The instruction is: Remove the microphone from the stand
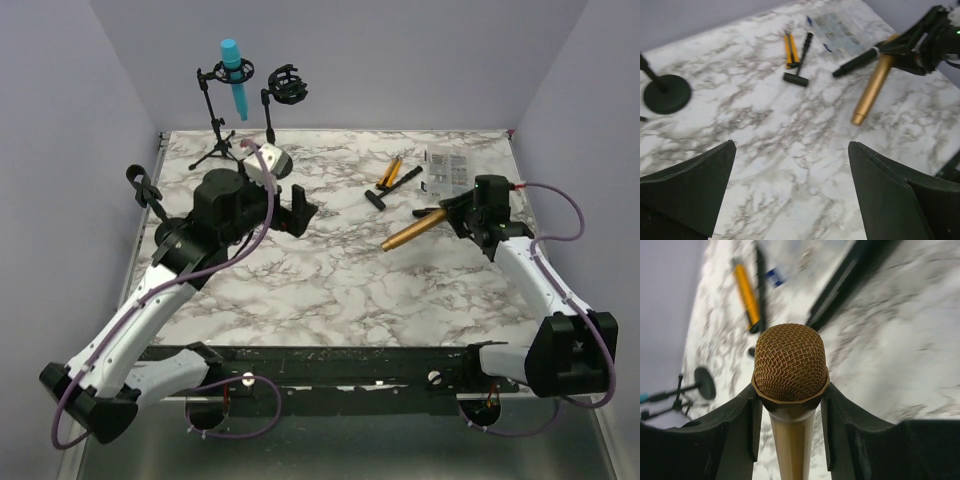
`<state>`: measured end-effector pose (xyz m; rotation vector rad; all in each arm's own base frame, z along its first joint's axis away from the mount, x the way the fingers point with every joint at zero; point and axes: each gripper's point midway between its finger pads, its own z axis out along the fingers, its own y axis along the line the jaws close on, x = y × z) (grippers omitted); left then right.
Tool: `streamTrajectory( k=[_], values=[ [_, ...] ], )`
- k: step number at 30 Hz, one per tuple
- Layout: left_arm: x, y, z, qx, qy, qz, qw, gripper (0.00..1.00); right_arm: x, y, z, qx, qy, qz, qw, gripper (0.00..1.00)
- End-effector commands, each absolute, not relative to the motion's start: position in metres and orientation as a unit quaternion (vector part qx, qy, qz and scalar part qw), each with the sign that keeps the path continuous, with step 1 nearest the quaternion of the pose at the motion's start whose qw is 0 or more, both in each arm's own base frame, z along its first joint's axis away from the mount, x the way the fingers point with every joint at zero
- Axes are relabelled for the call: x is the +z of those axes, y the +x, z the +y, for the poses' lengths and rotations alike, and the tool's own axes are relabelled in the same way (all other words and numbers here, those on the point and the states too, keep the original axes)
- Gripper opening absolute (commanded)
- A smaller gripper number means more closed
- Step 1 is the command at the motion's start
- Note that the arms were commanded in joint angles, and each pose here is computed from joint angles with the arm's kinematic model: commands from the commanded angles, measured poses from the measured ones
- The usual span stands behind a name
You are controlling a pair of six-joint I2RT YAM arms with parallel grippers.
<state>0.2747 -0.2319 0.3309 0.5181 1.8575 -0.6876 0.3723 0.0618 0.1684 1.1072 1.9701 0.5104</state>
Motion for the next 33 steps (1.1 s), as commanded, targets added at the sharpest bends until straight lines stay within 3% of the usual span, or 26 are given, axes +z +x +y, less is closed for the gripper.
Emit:
streamTrajectory(
  k=[1,9,18,27,33],
  values=[
    [0.336,0.293,-0.172,-0.139,0.194,0.724,0.648,0.99,0.121,0.354,-0.005,0.135,0.543,0.749,0.356,0.01],
    [0.346,0.270,-0.171,-0.171,0.205,0.676,0.687,0.99,0.070,0.351,-0.087,0.091,0.664,0.665,0.329,0.01],
    [0.341,0.268,-0.178,-0.175,0.219,0.680,0.678,0.99,0.039,0.376,-0.106,0.079,0.695,0.649,0.298,0.08],
    [0.339,0.268,-0.181,-0.176,0.223,0.681,0.675,0.99,0.030,0.388,-0.109,0.082,0.697,0.647,0.297,0.20],
    [0.335,0.269,-0.182,-0.176,0.226,0.687,0.668,0.99,0.026,0.383,-0.107,0.085,0.701,0.642,0.299,0.41]
  ],
)
